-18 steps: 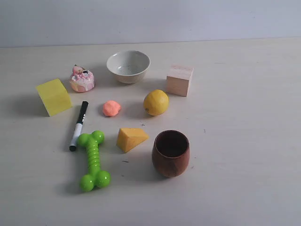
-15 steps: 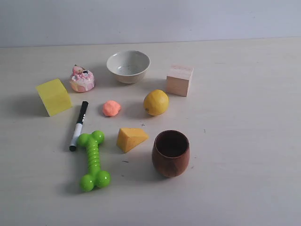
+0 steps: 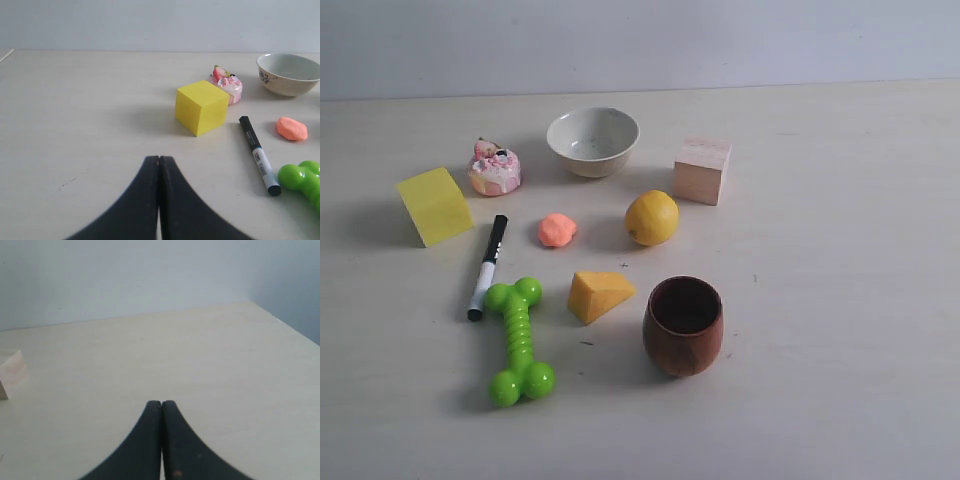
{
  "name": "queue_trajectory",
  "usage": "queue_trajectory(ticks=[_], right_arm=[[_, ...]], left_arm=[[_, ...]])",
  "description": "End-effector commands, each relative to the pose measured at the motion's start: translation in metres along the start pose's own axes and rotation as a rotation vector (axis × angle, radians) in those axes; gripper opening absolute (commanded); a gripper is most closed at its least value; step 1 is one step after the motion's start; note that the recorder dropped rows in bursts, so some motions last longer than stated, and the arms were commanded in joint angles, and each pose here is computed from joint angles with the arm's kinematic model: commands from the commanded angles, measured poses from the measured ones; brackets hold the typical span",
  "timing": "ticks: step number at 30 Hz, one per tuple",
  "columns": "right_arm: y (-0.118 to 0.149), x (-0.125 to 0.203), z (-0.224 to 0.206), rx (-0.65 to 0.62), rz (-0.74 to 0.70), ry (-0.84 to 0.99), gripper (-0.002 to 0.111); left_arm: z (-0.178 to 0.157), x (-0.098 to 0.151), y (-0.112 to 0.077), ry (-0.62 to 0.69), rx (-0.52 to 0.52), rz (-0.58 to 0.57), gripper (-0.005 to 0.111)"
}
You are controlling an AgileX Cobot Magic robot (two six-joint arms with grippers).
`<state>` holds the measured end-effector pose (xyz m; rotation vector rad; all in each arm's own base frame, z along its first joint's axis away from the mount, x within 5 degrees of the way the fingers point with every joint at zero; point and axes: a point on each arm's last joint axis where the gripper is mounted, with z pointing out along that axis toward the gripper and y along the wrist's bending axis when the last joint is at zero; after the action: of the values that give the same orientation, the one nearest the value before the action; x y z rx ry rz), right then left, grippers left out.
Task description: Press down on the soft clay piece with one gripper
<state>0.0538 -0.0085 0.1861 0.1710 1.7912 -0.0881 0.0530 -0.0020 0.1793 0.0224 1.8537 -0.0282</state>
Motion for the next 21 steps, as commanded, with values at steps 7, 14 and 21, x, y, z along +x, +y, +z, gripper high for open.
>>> queue_trajectory(ticks=[7, 14, 21], right_arm=[[0.003, -0.045, -0.013, -0.002, -0.113, -0.542, 0.0], [0.004, -0.051, -0.016, -0.005, -0.131, -0.611, 0.0], [0.008, -0.075, -0.042, -0.232, 0.231, -0.978, 0.0]], left_arm=[[0.0, -0.002, 0.0, -0.015, 0.006, -0.001, 0.0], [0.0, -0.002, 0.0, -0.015, 0.006, -0.001, 0.0], [0.0, -0.002, 0.0, -0.015, 0.006, -0.001, 0.0]])
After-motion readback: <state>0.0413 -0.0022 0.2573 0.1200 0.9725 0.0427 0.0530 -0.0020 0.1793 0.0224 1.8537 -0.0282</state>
